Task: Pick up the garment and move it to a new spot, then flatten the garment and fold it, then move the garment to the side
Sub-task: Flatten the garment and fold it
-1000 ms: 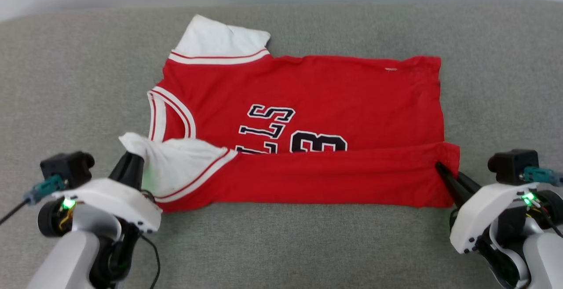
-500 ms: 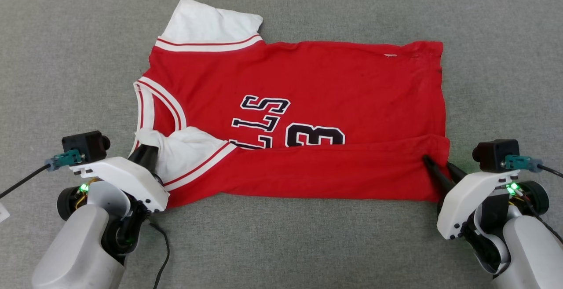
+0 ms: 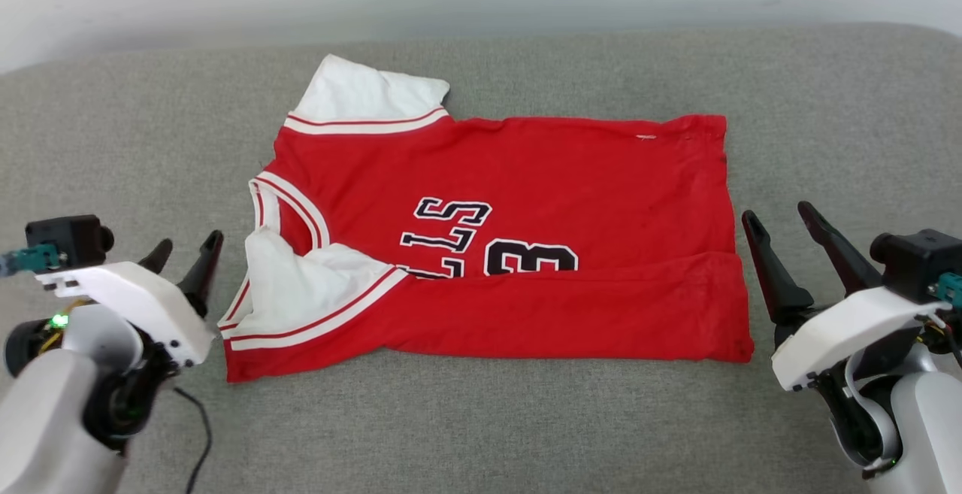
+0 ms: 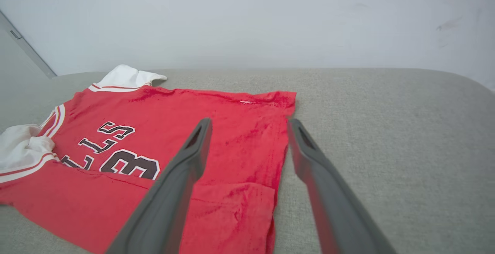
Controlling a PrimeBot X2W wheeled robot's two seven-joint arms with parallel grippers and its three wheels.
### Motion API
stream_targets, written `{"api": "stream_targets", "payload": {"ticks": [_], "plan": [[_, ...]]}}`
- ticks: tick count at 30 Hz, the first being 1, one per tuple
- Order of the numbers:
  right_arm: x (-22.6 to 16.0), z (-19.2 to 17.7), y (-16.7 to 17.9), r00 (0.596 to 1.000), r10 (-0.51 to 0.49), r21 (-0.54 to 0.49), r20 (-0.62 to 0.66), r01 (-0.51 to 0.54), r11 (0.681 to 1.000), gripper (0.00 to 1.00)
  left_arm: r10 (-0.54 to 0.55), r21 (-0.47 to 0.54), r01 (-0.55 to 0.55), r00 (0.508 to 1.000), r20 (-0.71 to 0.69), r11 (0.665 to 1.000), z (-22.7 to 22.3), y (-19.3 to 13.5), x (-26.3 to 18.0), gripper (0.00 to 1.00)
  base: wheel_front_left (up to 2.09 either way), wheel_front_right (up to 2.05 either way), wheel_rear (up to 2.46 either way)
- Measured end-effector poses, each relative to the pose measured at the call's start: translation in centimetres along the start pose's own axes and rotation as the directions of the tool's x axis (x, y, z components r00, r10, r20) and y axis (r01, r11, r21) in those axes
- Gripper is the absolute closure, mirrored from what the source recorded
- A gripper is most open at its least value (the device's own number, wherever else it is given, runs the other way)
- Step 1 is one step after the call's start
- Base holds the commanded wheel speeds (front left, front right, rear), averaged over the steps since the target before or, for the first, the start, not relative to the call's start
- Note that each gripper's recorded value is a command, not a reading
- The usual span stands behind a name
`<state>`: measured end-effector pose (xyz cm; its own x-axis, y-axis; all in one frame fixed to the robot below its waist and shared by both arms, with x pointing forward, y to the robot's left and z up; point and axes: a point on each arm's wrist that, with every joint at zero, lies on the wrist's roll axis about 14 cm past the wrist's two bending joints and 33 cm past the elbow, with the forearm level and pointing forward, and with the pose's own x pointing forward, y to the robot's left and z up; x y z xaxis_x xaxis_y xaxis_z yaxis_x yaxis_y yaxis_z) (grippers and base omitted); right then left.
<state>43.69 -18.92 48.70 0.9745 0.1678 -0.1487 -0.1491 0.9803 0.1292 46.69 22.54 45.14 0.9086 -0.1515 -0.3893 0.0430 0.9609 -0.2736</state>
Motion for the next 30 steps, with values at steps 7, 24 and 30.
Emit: {"api": "stream_targets", "payload": {"ticks": [7,24,30], "plan": [[-2.2,2.1,-0.1,0.997,-0.035,0.001,0.064,0.035,0.999,0.0,-0.042,0.107,0.071,0.966,-0.256,0.992,-1.7,-0.2,-2.7,0.0,0.0,0.0,0.0],[-2.5,-1.0,-2.0,0.992,-0.122,0.063,-0.032,0.124,0.99,0.0,-0.093,-0.07,0.064,0.798,-0.596,0.996,-10.5,-1.1,-2.7,0.35,0.0,0.0,0.0],[-3.0,-1.6,-3.6,0.984,-0.151,0.098,-0.093,0.16,0.982,0.0,-0.141,-0.128,0.08,0.792,-0.593,0.989,-10.9,-2.0,-2.4,1.0,0.0,0.0,0.0]]}}
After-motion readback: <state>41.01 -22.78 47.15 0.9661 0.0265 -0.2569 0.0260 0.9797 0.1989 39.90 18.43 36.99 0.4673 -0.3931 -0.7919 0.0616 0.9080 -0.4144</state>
